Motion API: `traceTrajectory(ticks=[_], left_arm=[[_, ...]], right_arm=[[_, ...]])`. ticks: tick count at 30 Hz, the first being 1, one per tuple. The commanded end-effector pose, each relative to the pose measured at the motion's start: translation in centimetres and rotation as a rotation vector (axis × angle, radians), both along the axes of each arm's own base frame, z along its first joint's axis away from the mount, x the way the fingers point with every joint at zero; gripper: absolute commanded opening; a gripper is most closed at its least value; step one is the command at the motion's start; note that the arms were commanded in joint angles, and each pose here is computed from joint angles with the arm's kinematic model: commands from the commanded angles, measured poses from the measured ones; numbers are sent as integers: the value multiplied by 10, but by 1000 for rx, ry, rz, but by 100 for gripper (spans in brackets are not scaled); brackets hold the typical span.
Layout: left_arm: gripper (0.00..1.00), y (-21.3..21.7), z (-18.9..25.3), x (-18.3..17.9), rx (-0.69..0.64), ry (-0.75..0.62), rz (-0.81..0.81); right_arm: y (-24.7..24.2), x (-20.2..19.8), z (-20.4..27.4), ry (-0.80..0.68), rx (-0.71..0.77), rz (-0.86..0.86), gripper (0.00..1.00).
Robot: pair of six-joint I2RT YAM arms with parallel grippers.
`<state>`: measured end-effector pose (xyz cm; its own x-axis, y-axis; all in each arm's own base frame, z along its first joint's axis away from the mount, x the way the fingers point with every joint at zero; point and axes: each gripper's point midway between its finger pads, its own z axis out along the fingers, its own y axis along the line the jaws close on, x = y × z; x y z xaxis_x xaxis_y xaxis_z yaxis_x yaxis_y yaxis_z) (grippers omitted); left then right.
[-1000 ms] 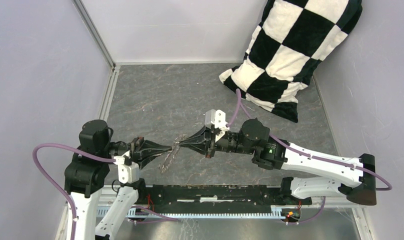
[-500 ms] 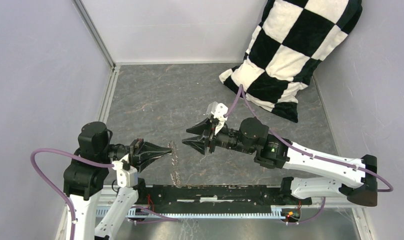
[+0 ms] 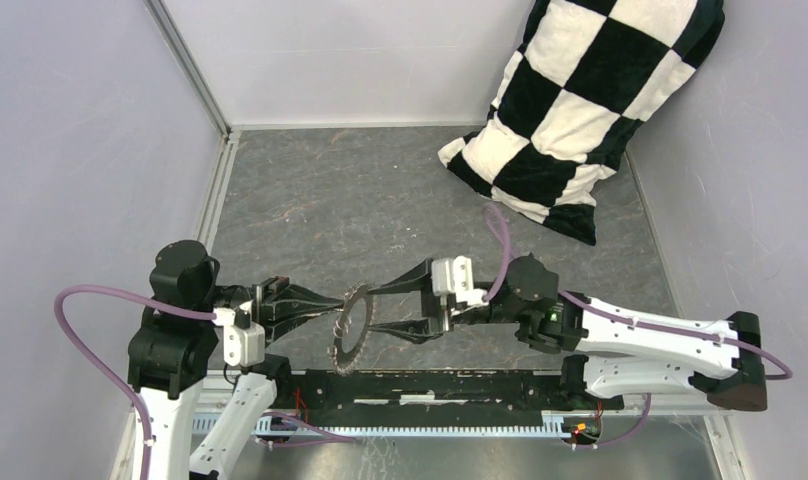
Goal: Put the keys on the keyring
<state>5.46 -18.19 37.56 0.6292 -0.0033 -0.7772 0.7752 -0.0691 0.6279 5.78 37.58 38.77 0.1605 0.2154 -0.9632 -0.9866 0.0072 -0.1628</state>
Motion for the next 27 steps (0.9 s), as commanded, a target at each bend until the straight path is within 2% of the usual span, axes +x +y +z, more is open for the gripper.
traceTrajectory(ticks=[1,14,20,27], left_arm=[[2,-3,10,-5,-22,74,-65],[2,-3,14,-10,-22,89,-72],[2,-2,15,-11,-22,92,-71],[2,-2,16,-10,-22,86,-64]], right_arm=[[9,-17,25,-154,83,74,55],[16,-7,42,-153,176,24,28],[24,-7,44,-144,176,34,24],[28,-10,44,-142,164,58,24]])
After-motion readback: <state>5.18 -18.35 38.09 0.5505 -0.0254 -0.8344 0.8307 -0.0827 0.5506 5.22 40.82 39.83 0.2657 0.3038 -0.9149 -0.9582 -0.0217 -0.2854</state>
